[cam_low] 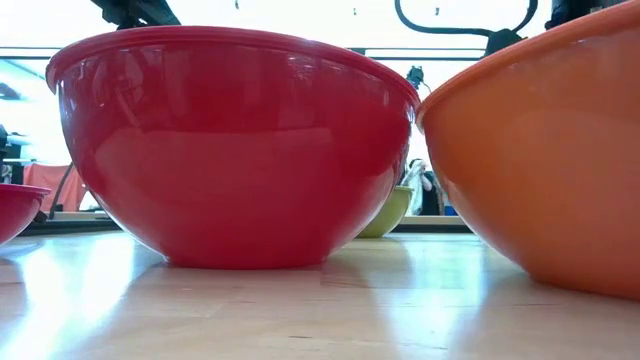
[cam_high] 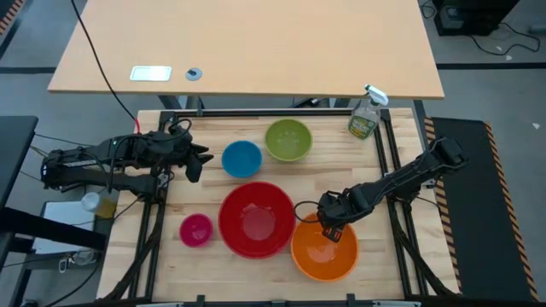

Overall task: Nest bowls inside each other
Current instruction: Stack the orange bowl on top of the red bowl

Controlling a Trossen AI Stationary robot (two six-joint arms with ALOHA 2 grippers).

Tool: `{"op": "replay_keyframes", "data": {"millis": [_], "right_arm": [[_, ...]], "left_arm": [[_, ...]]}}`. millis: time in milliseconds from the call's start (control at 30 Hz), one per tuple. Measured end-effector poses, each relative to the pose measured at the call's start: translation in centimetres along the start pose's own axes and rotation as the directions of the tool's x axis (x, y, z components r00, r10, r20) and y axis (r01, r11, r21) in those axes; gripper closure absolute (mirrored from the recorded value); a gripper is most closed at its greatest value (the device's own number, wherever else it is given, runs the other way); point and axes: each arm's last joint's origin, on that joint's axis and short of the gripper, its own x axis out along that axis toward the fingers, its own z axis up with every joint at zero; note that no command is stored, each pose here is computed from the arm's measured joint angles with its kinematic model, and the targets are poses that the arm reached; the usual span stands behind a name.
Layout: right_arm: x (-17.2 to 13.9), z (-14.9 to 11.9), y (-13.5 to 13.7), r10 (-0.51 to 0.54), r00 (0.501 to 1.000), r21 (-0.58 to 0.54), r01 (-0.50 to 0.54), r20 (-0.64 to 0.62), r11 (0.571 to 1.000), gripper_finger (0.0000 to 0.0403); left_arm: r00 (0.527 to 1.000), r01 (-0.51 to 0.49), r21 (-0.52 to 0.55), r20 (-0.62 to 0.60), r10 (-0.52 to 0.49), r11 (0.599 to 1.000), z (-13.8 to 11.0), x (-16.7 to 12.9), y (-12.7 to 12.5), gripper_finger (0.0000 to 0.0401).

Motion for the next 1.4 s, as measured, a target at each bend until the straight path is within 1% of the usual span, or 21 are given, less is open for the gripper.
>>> {"op": "replay_keyframes", "data": {"millis": [100,167,467,633,833,1100,1300,1400], "right_arm": [[-0.2,0.1,0.1,0.024,1.0,0.019,-0.024,-0.006,1.0,0.038],[-0.2,0.2,0.1,0.03,0.999,0.026,-0.029,-0.014,0.999,0.0387],[-0.3,0.0,0.0,0.051,0.998,0.034,-0.049,-0.045,0.998,0.0386],[-1.4,-0.2,-0.5,0.063,0.998,0.029,-0.063,-0.013,0.998,0.0387],[-2.4,-0.6,-1.1,0.064,0.998,0.032,-0.064,-0.01,0.997,0.0387],[-4.4,-1.1,-1.4,0.198,0.98,0.001,-0.198,-0.031,0.98,0.0387],[-6.1,-1.1,-1.8,0.281,0.959,0.005,-0.281,0.04,0.96,0.0387],[-6.7,-0.3,-2.0,0.335,0.937,0.048,-0.341,0.095,0.939,0.0387]], "left_arm": [[1.0,0.0,-0.004,0.0,0.0,1.0,0.0,0.0,0.0,0.0227],[1.0,0.0,-0.008,0.0,0.0,1.0,0.0,0.0,0.0,0.0227],[1.0,0.0,-0.014,0.0,0.0,1.0,0.0,0.0,0.0,0.0227],[1.0,-0.018,-0.013,0.012,0.019,1.0,0.0,0.0,0.0,0.0227],[0.999,-0.021,-0.004,0.033,0.021,1.0,0.2,0.0,0.0,0.0227],[0.999,-0.02,0.018,0.042,0.019,1.0,0.3,0.0,0.0,0.0227],[0.999,-0.017,0.022,0.047,0.016,1.0,0.3,0.0,-0.1,0.0227],[0.999,-0.017,0.022,0.047,0.016,1.0,0.3,0.0,-0.1,0.0227]]}}
